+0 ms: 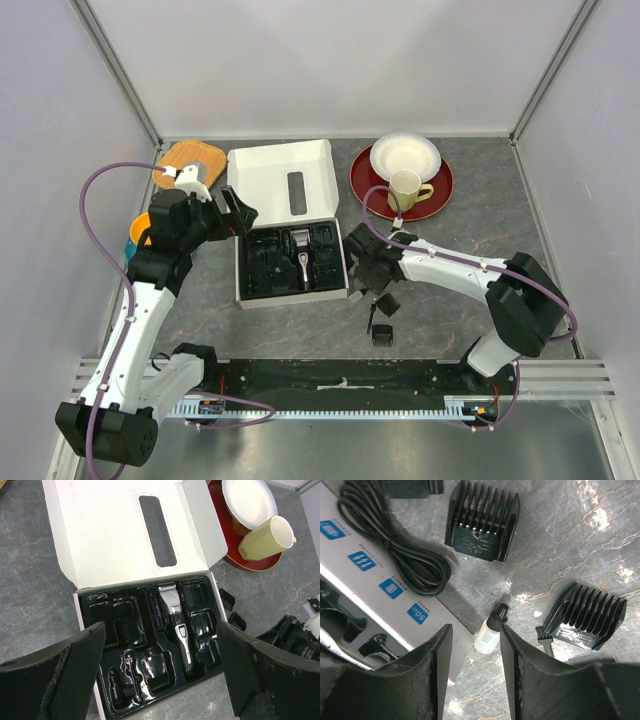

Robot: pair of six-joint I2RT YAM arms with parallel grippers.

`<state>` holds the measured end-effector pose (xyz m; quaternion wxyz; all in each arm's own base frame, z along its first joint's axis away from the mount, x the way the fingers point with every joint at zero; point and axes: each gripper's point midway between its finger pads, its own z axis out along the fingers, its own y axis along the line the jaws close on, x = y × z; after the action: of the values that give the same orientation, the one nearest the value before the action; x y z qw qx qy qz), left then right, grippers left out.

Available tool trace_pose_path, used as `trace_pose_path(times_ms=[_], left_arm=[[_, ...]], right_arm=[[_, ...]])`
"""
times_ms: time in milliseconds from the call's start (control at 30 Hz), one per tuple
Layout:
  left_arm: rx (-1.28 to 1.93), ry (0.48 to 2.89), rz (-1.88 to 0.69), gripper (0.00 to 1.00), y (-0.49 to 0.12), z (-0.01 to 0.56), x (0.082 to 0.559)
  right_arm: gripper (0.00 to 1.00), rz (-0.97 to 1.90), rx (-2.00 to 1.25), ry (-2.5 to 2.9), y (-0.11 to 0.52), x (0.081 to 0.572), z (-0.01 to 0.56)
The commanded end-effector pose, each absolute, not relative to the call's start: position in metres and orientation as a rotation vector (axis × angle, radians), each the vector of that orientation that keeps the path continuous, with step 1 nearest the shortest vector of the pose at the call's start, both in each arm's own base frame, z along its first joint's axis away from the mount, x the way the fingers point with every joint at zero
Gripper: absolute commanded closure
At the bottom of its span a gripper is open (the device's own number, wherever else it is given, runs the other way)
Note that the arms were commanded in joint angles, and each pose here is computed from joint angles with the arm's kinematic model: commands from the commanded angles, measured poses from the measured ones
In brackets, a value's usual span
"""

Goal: Sort the hair-cutting tools

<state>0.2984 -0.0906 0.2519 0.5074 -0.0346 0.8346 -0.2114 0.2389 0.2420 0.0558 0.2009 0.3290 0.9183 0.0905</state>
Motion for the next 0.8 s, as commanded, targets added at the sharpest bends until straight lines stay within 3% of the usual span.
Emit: trace_pose_path(times_ms=[0, 333, 533, 767], left_arm=[[-0.075, 1.966, -0.53, 0.03, -0.093, 0.263, 0.303], [-0.073, 1.962, -0.532, 0.03, -0.093, 0.266, 0.302], [-0.022, 1.972, -0.605, 0.04, -0.106, 0.265, 0.298], [-0.006, 2.092, -0.921, 0.07, -0.15, 0.245, 0.277]], right_arm=[[0.5, 0.204, 0.992, 2.618, 0.243, 0.231, 0.038], [0.56, 0.127, 0.965, 2.675, 0.242, 0.227, 0.018], [0.91, 0.124, 0.897, 2.676, 0.243, 0.231, 0.02], [0.95, 0.237, 0.699, 2.545, 0.24, 0.253, 0.071]])
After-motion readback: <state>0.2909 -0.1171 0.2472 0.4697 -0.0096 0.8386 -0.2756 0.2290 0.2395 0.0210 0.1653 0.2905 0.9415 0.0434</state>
